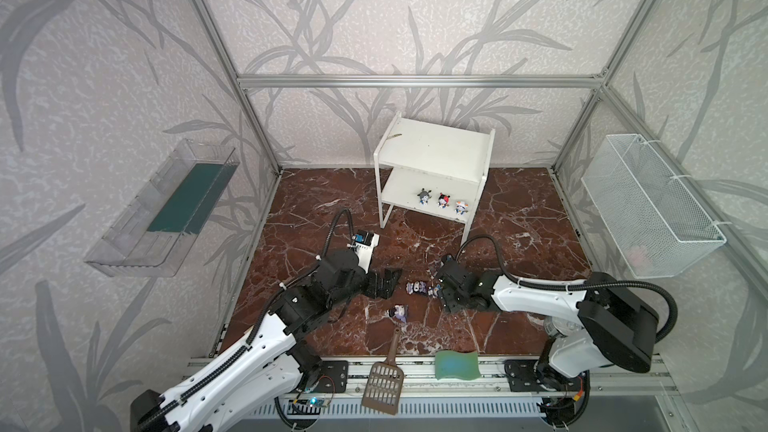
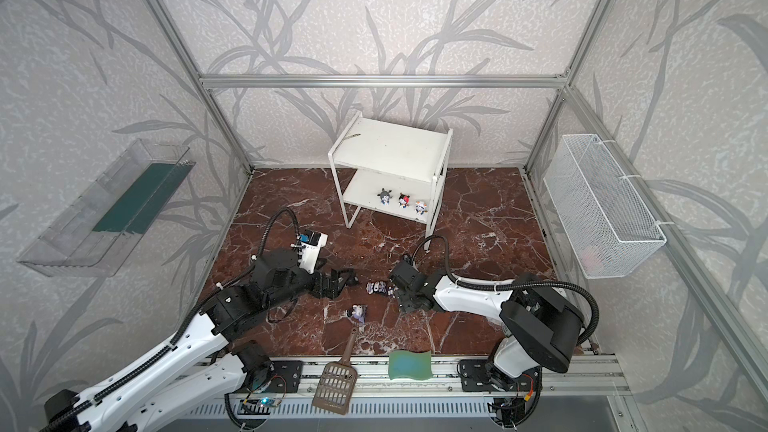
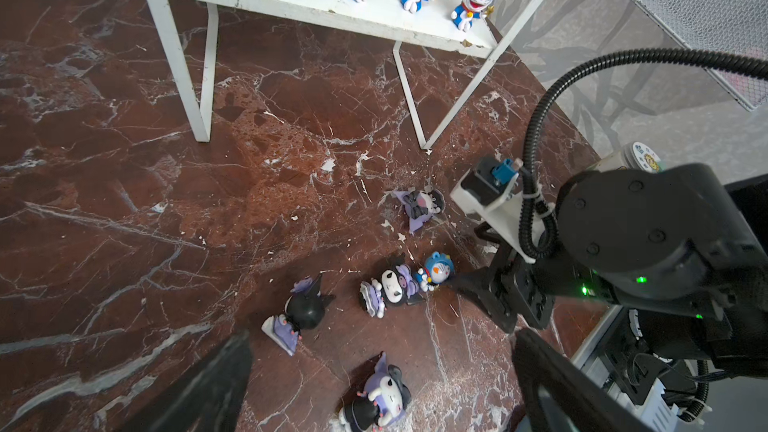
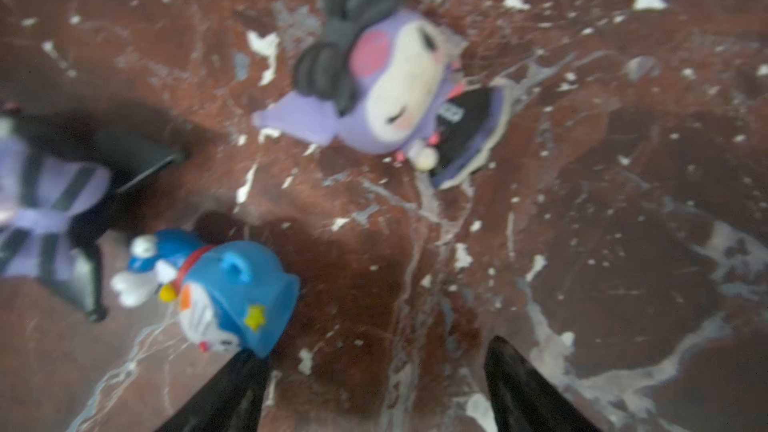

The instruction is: Place and organize the plastic toys onto the shelf

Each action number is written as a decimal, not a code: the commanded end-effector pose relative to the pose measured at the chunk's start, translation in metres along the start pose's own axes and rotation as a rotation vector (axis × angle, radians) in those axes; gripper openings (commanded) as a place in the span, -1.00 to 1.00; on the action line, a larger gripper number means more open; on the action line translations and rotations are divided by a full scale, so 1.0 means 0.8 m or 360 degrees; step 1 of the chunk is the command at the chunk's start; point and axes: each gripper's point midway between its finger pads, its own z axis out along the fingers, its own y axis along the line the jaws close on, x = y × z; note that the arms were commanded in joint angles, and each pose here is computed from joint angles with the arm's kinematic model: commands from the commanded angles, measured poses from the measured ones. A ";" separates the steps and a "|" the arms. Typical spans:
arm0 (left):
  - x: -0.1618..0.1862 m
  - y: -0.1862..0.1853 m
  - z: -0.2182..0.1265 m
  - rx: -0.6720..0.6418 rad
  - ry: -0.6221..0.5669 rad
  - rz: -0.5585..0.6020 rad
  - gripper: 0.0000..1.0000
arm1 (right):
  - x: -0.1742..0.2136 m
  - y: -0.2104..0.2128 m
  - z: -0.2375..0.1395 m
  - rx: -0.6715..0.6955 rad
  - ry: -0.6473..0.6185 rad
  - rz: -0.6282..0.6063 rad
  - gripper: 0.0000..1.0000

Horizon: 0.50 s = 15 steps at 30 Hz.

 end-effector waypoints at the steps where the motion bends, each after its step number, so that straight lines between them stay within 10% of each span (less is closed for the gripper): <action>1: -0.015 -0.011 -0.006 0.0037 -0.0035 0.0039 0.99 | -0.024 -0.012 0.000 0.0025 -0.0087 0.0037 0.62; 12: -0.015 -0.009 -0.014 0.0024 -0.0058 0.0039 0.99 | -0.009 0.006 -0.035 -0.0175 -0.0030 0.0079 0.59; 15: -0.014 -0.010 -0.013 0.0034 -0.0059 0.0037 0.99 | 0.007 0.036 -0.053 -0.0442 0.0018 0.0105 0.21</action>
